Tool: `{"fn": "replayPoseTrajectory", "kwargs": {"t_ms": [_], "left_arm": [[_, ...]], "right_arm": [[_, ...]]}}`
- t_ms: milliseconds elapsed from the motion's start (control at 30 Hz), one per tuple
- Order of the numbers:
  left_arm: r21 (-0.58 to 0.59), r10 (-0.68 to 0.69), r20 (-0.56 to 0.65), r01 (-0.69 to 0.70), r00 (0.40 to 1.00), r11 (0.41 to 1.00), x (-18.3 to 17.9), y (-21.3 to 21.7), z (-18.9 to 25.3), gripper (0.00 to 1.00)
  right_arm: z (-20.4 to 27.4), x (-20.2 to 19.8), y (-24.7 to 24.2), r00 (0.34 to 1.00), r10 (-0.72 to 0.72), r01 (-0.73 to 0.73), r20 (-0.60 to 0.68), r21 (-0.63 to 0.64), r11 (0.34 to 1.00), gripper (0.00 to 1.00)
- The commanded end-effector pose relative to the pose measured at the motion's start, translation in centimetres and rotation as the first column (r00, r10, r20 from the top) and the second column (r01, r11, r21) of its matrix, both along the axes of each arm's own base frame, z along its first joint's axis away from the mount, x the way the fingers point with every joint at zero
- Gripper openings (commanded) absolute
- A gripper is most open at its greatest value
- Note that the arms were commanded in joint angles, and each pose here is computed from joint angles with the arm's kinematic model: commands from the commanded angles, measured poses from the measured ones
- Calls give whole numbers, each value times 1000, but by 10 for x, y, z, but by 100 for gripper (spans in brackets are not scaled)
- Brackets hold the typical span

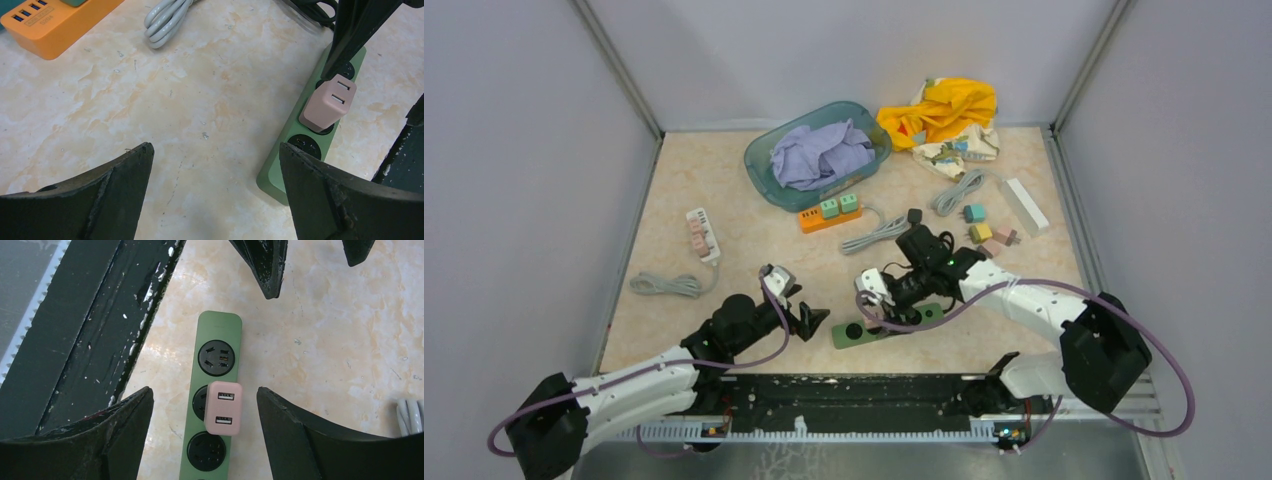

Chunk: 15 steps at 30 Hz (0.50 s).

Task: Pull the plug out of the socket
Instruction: Remove the plug from the socket.

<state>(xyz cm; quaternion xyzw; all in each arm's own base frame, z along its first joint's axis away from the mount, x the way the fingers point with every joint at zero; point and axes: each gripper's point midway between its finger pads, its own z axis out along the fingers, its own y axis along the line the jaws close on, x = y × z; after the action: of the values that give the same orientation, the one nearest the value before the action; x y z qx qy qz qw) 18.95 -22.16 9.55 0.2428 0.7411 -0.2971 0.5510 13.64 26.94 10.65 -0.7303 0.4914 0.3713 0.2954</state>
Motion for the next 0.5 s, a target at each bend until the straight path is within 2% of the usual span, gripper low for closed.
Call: {"fn": "replayPoseTrajectory", "kwargs": {"t_ms": [0, 467], "left_arm": [[-31, 0, 17, 0, 1000, 1000, 1, -1, 6, 100], [-20, -5, 11, 5, 1000, 1000, 1, -1, 3, 100]], "right_arm": [[1, 0, 8, 999, 15, -16, 30, 9, 1000, 76], [-5, -2, 15, 999, 12, -11, 45, -23, 1000, 76]]}}
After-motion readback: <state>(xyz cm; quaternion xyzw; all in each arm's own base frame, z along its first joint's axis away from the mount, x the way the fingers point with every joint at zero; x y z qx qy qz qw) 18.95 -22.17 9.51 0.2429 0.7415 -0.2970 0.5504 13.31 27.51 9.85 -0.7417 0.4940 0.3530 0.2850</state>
